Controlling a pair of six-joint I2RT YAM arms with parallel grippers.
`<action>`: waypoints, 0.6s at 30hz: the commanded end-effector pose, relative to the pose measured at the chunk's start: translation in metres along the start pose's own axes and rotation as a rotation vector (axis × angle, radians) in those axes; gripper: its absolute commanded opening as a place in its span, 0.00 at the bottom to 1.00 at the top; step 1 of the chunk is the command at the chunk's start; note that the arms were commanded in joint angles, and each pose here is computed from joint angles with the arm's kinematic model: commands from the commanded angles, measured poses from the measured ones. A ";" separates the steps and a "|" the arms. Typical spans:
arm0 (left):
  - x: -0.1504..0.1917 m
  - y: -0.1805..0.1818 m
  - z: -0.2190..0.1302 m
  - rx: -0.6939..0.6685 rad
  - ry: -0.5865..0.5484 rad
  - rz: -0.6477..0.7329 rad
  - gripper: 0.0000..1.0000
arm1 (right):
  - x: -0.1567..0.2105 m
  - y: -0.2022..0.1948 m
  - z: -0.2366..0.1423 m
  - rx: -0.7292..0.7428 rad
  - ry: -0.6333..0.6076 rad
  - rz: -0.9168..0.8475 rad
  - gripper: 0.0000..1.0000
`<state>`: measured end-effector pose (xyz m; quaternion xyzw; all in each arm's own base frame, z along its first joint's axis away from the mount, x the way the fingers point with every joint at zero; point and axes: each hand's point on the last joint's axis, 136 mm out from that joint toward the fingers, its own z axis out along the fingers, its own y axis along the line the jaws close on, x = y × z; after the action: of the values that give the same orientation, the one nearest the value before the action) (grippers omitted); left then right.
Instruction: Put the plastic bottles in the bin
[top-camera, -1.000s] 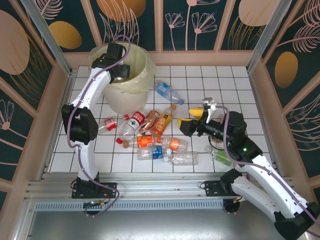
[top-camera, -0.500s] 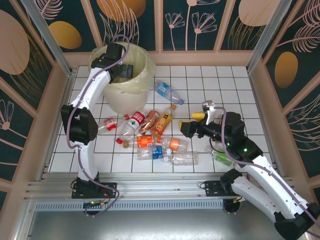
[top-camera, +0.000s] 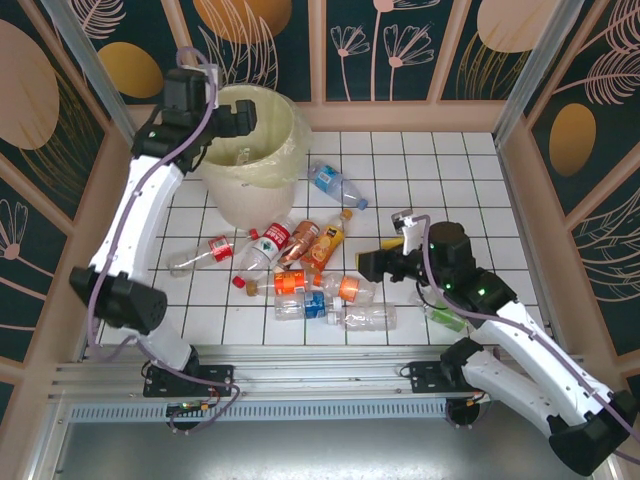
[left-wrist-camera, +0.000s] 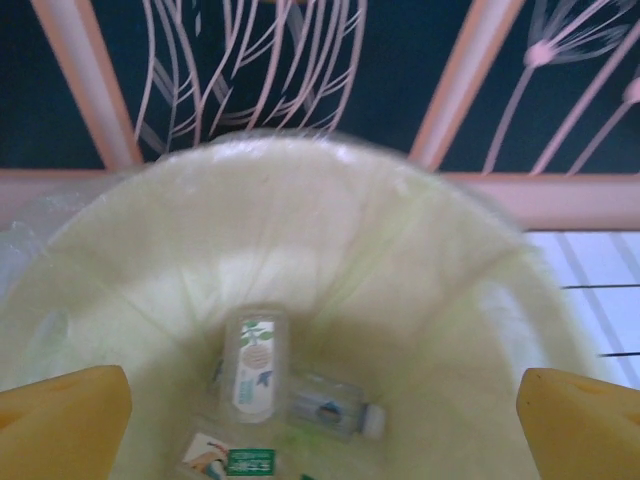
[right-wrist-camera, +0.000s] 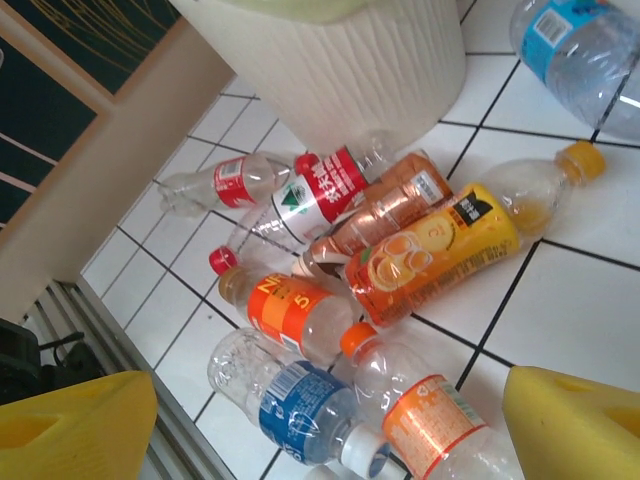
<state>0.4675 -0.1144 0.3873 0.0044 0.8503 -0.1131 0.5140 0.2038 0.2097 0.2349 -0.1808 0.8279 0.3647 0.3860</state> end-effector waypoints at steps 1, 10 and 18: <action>-0.001 -0.029 -0.018 0.177 -0.031 -0.034 0.99 | 0.005 -0.003 0.004 0.032 0.041 -0.019 0.90; 0.035 -0.083 -0.078 0.591 -0.051 -0.125 0.99 | 0.030 -0.021 0.034 0.112 0.249 -0.044 0.89; 0.103 -0.095 -0.103 0.733 0.024 -0.138 0.99 | 0.053 -0.039 0.067 0.159 0.370 -0.028 0.89</action>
<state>0.3404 -0.1824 0.3451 0.0948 0.7929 -0.3943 0.4548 0.2236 0.2281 0.1497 -0.2159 0.9063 0.2642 0.2494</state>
